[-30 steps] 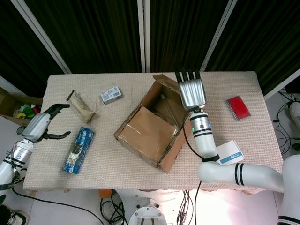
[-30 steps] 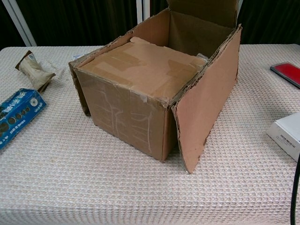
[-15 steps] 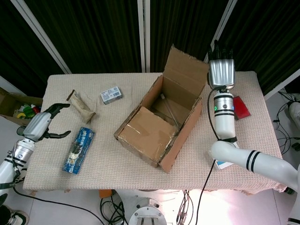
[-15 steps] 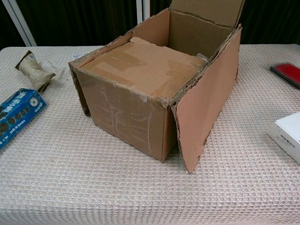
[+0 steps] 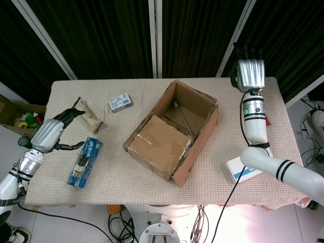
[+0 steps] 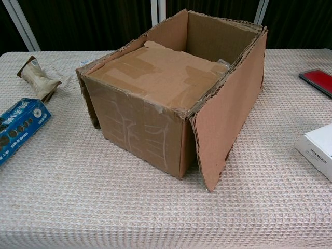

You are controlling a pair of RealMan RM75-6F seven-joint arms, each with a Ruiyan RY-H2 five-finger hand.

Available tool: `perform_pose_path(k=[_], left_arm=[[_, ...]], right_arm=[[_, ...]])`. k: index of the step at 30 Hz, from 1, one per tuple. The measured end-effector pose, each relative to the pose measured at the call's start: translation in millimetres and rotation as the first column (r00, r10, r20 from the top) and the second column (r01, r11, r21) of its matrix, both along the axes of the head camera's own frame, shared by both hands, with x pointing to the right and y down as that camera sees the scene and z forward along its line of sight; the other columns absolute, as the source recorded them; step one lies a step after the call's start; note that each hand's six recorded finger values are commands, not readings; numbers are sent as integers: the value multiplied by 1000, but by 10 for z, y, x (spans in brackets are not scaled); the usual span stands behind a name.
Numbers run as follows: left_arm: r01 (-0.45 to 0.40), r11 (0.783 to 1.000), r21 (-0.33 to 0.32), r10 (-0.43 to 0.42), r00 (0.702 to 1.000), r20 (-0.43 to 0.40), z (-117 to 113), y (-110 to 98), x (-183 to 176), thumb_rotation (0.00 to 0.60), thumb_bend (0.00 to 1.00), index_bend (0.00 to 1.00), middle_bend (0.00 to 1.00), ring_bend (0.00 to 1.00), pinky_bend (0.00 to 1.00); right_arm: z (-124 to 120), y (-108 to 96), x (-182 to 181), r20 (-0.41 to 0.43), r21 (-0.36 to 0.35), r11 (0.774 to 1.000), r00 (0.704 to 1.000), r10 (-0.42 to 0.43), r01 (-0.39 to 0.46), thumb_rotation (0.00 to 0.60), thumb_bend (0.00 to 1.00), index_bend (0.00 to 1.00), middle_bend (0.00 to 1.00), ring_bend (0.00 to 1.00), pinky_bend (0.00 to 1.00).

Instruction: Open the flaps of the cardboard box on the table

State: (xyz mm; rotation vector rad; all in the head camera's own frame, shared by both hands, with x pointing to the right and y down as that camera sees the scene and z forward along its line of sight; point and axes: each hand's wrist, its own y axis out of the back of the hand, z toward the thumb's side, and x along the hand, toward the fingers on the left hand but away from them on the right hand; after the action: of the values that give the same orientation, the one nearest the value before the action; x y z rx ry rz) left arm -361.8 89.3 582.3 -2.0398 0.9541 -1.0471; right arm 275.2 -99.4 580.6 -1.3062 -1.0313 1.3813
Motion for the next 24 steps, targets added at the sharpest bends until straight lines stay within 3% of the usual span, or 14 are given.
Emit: perform_pose_path(k=[2,4,9,11,13,17,24], left_arm=[[-80,996,32,80,997,-4,-82,3,252,183,206,129,162,105,250],[-146,988,57,147,989,-7,-143,5,487,174,197,129,168,105,250],[-318,943,94,317,948,26,-170,-19,1128,65,127,128,173,105,250],[-373,922,101,371,928,34,-151,-59,1410,50,118,129,184,106,250],[-397,912,103,396,918,29,-127,-107,1635,21,123,130,190,105,250],[-430,899,87,431,902,9,-19,-193,2105,0,124,132,193,106,239],[-469,881,65,466,883,49,288,-290,2754,0,112,136,196,105,231]], right_arm=[[-113,42,10,25,16,1000,999,-21,21,600,348,0,0,0,0],[-238,96,28,67,35,999,997,-37,34,600,347,0,0,0,0],[-564,307,115,200,63,996,977,-75,64,600,337,0,0,0,0],[-727,424,198,236,77,994,967,-94,78,600,336,0,0,0,0],[-884,538,279,253,97,991,961,-116,94,600,352,0,0,0,0],[-1105,744,371,271,133,983,949,-160,128,600,502,0,0,0,0],[-1282,1083,482,315,159,973,925,-211,167,600,513,0,0,0,0]])
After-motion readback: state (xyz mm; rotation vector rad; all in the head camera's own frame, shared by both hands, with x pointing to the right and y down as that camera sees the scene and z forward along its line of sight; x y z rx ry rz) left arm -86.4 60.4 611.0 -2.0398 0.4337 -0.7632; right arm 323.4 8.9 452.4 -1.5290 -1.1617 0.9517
